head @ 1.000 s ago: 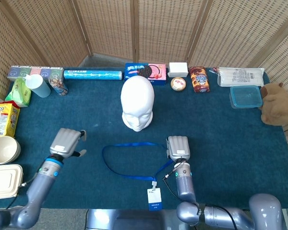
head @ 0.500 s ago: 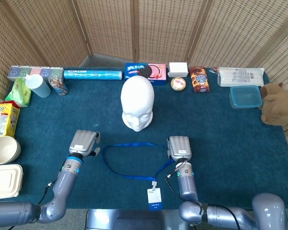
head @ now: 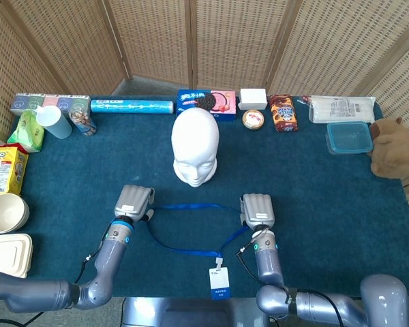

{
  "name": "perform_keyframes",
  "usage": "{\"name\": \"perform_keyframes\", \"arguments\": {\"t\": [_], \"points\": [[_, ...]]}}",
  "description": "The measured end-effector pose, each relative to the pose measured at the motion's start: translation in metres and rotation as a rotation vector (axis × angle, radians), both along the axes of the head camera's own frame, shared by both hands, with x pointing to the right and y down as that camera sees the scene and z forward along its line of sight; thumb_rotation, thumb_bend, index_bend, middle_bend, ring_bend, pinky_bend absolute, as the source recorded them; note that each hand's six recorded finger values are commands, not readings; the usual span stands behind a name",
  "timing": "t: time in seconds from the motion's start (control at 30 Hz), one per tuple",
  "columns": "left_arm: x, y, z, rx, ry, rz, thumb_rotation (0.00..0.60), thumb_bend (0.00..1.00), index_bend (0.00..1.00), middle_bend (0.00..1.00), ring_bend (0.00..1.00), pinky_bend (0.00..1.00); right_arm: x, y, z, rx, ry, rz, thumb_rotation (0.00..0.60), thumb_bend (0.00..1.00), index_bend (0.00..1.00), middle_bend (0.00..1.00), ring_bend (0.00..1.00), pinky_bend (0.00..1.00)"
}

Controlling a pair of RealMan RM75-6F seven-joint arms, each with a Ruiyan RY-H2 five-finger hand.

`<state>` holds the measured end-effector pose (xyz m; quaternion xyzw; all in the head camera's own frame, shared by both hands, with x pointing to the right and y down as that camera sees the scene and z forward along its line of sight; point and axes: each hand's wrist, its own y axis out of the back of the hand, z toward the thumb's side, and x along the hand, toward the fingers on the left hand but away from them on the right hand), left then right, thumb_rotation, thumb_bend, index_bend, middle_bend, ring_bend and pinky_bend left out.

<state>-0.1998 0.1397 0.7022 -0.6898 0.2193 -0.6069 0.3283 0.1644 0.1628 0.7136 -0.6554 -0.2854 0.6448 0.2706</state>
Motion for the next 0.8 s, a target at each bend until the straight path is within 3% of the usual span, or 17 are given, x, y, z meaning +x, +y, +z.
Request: {"name": "perform_keyframes", "arguments": {"t": [0.8], "points": [[0.022, 0.003, 0.018, -0.016, -0.028, 0.011, 0.559, 0.34, 0.5, 1.0, 1.0, 1.0, 0.009, 0.0, 0.005, -0.028, 0.003, 0.02, 0.6, 0.45, 0.61, 0.99, 1.0, 1.0]]}}
